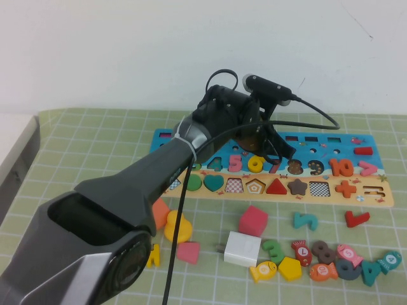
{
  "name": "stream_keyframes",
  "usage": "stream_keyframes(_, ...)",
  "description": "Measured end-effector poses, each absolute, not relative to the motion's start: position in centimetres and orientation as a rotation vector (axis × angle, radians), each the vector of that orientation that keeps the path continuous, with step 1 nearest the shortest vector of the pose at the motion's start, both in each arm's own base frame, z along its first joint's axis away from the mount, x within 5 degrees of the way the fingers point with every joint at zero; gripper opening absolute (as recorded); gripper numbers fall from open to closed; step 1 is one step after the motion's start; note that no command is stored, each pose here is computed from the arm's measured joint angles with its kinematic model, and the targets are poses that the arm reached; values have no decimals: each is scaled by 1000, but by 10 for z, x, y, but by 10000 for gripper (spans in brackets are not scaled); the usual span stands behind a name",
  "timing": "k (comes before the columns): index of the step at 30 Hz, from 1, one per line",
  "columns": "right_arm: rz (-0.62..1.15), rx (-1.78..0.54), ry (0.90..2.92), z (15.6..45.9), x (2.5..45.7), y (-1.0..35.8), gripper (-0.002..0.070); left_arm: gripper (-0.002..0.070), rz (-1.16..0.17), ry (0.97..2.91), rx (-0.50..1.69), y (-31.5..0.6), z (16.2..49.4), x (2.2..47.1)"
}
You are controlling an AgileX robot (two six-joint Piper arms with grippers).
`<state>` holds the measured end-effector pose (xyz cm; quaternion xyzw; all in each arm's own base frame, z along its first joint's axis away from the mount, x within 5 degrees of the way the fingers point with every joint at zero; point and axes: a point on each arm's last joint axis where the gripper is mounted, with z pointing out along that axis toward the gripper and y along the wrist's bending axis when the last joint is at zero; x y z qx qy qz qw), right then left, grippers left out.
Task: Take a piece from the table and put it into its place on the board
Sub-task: Place the "number 6" into the hole of the number 6
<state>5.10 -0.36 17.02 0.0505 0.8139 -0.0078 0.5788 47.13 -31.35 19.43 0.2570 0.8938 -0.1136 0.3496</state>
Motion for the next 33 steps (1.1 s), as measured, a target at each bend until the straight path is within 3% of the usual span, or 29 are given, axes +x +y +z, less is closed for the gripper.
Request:
stream_keyframes(27, -18, 118, 1903, 170, 51, -4, -2, -2, -233, 2431, 640, -306, 185, 468)
stream_keyframes(33, -18, 118, 1903, 170, 51, -4, -2, -1, -263, 2427, 639, -309, 199, 462)
